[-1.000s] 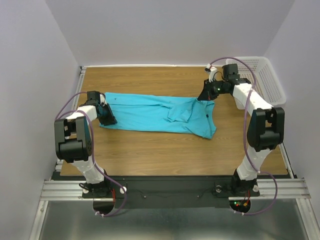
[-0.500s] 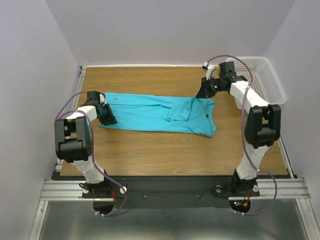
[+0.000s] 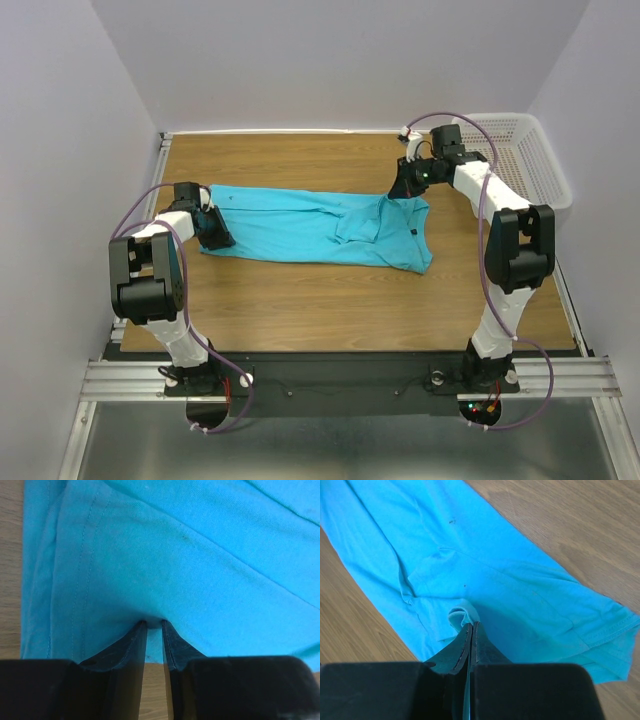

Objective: Fold and stack the t-shirts
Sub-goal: Fold the tshirt

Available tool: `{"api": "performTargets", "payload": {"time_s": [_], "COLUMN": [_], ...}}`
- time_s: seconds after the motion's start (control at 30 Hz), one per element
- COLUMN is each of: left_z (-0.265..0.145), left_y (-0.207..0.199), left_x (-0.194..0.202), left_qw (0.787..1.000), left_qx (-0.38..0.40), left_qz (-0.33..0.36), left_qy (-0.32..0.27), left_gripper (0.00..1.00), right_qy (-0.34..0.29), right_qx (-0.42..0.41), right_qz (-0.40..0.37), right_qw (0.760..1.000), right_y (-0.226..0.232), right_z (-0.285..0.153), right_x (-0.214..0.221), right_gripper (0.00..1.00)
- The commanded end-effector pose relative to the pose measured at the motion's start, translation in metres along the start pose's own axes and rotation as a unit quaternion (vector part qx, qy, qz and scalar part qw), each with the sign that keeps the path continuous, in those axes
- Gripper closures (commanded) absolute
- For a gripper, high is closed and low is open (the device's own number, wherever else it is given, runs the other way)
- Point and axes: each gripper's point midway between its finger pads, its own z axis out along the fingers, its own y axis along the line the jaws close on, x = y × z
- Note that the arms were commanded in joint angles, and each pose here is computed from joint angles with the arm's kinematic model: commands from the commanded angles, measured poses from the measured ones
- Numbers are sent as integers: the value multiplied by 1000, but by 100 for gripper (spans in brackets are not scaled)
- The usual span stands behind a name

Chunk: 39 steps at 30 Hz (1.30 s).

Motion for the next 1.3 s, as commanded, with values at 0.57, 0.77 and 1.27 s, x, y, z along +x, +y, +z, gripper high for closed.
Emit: {"api": "performTargets", "payload": {"time_s": [0.57, 0.77, 1.27], "left_z": [9, 9, 1], "left_y": [13, 13, 4], "left_x": [22, 22, 10], "left_qw": [999, 999, 1000], "left_qx": [-19, -19, -5], "left_qz": [4, 5, 11], "left_qy": [36, 34, 17], "left_gripper": [69, 69, 69], "right_qy": [-6, 10, -36], "right_qx": [36, 104, -72], "right_qz": [-10, 6, -123], "right_qw": [999, 994, 989], "right_y": [-12, -39, 36], "right_z": [2, 3, -13], "right_x": [-10, -1, -10], "right_gripper": [99, 90, 57]}}
